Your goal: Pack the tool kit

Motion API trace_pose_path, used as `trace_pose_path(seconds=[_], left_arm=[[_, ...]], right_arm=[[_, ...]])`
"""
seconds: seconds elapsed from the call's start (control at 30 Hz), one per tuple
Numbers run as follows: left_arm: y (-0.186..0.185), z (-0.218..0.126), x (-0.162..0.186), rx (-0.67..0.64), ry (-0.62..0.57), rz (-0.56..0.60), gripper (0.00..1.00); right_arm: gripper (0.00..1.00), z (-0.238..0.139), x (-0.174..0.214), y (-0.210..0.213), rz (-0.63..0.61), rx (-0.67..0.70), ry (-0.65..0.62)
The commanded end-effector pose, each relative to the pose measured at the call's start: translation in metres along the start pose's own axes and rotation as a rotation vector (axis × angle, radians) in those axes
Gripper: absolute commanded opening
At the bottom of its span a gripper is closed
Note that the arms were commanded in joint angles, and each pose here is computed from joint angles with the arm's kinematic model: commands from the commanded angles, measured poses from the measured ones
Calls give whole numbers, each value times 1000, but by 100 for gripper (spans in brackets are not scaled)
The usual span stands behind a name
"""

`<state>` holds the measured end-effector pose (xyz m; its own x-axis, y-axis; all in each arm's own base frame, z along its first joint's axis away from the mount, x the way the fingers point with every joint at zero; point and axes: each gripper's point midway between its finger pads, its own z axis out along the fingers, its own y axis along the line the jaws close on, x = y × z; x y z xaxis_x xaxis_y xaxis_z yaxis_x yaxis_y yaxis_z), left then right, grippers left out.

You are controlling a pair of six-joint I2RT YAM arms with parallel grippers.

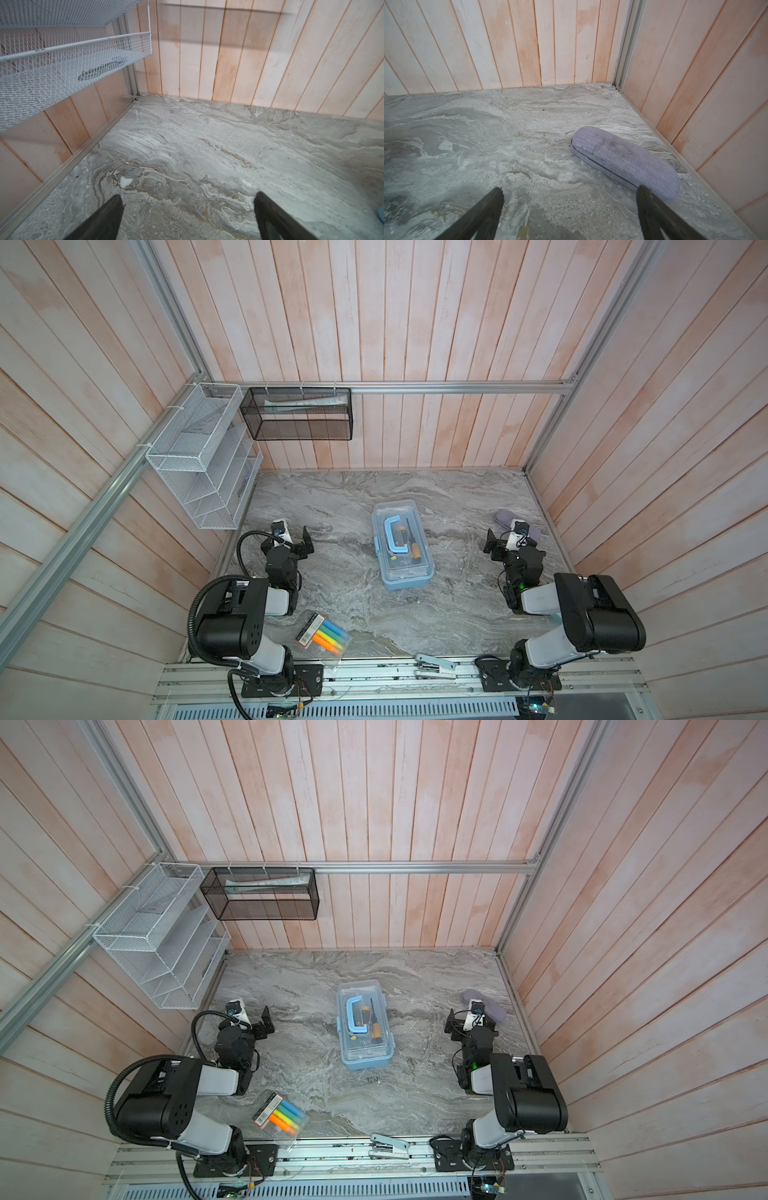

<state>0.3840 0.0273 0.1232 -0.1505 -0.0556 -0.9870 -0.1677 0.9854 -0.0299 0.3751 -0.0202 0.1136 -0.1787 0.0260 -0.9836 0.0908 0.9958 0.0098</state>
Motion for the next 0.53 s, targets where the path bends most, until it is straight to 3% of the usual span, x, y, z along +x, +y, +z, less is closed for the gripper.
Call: trace_pose_path(seconds=[0.0,0.5], left_arm=[[0,0,-6,0,-18,-8,100],[0,4,-4,4,-2,-9,100]], right_arm=[[98,1,-11,2,-5,-13,-32],[98,2,-11,2,-4,-14,-29]])
